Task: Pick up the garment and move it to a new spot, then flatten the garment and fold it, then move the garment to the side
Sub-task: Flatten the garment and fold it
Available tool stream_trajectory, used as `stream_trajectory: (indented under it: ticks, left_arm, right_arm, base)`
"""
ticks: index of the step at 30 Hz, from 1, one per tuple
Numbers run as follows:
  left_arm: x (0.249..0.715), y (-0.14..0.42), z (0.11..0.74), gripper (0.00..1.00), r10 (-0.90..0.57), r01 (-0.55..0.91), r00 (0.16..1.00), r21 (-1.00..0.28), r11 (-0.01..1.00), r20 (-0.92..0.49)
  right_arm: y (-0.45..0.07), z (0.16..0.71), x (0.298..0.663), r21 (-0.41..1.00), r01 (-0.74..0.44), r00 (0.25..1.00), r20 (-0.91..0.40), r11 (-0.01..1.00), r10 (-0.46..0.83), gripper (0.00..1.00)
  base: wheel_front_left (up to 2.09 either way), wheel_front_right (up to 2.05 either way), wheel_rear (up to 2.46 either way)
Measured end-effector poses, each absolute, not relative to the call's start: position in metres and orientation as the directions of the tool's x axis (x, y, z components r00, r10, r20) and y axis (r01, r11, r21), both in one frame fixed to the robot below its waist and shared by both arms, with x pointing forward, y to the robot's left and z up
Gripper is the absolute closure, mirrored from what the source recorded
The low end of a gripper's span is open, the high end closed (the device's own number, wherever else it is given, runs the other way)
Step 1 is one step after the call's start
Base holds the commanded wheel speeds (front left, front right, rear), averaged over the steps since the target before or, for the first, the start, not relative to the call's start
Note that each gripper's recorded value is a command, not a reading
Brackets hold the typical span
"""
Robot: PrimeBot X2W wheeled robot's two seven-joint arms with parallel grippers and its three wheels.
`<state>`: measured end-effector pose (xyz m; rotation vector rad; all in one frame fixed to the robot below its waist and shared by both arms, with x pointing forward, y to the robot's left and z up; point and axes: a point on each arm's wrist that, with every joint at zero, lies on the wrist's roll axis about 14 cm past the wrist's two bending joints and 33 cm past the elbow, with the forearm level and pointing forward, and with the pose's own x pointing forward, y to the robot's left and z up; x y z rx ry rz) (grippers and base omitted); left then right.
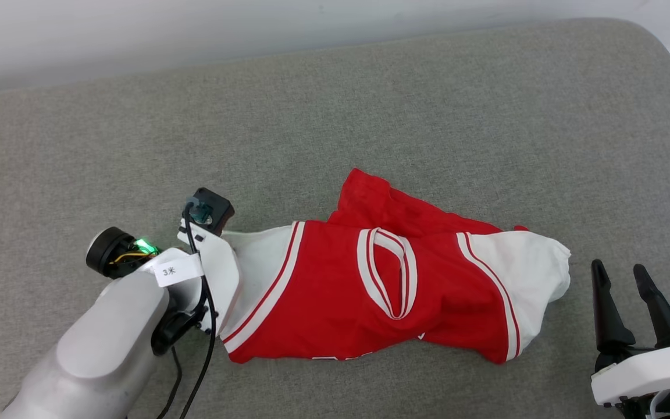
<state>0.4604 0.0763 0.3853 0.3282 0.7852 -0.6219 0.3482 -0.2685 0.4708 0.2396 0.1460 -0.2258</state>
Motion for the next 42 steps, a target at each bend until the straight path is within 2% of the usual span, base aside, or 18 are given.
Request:
stream_trajectory:
  ticks: [6, 11, 19, 25, 29, 33, 42]
  left_arm:
    - [0.483, 0.068, 0.435, 1.00, -0.441, 0.569, 0.714, 0.083, 0.818, -0.544]
    - [0.495, 0.072, 0.484, 1.00, -0.451, 0.523, 0.812, 0.119, 0.844, -0.370]
    - [0.527, 0.062, 0.560, 1.00, -0.467, 0.480, 0.877, 0.163, 0.862, -0.110]
    - [0.568, 0.076, 0.596, 1.00, -0.386, 0.378, 0.922, 0.140, 0.915, 0.030]
    - [0.592, 0.104, 0.576, 1.00, -0.280, 0.280, 0.960, 0.081, 0.957, -0.007]
    - [0.601, 0.131, 0.530, 1.00, -0.186, 0.190, 0.974, 0.019, 0.982, -0.130]
    - [0.557, 0.183, 0.408, 1.00, -0.048, 0.009, 0.885, -0.085, 0.996, -0.464]
  right_arm:
    - [-0.273, 0.475, 0.344, 0.221, 0.248, 0.963, -0.158, 0.943, -0.216, 0.00]
    - [-0.275, 0.481, 0.342, 0.225, 0.247, 0.965, -0.147, 0.943, -0.218, 0.00]
    - [-0.271, 0.479, 0.347, 0.225, 0.235, 0.966, -0.159, 0.946, -0.202, 0.00]
    - [-0.275, 0.470, 0.347, 0.226, 0.255, 0.958, -0.188, 0.940, -0.215, 0.00]
    - [-0.277, 0.460, 0.346, 0.232, 0.275, 0.950, -0.215, 0.933, -0.226, 0.00]
    - [-0.281, 0.452, 0.346, 0.235, 0.293, 0.943, -0.233, 0.927, -0.239, 0.00]
    - [-0.277, 0.439, 0.353, 0.237, 0.291, 0.937, -0.265, 0.927, -0.226, 0.00]
  base:
    - [0.00, 0.00, 0.00]
    - [0.00, 0.00, 0.00]
    - [0.00, 0.00, 0.00]
    - [0.00, 0.00, 0.00]
    - [0.00, 0.00, 0.00]
    - [0.00, 0.00, 0.00]
    - [0.00, 0.00, 0.00]
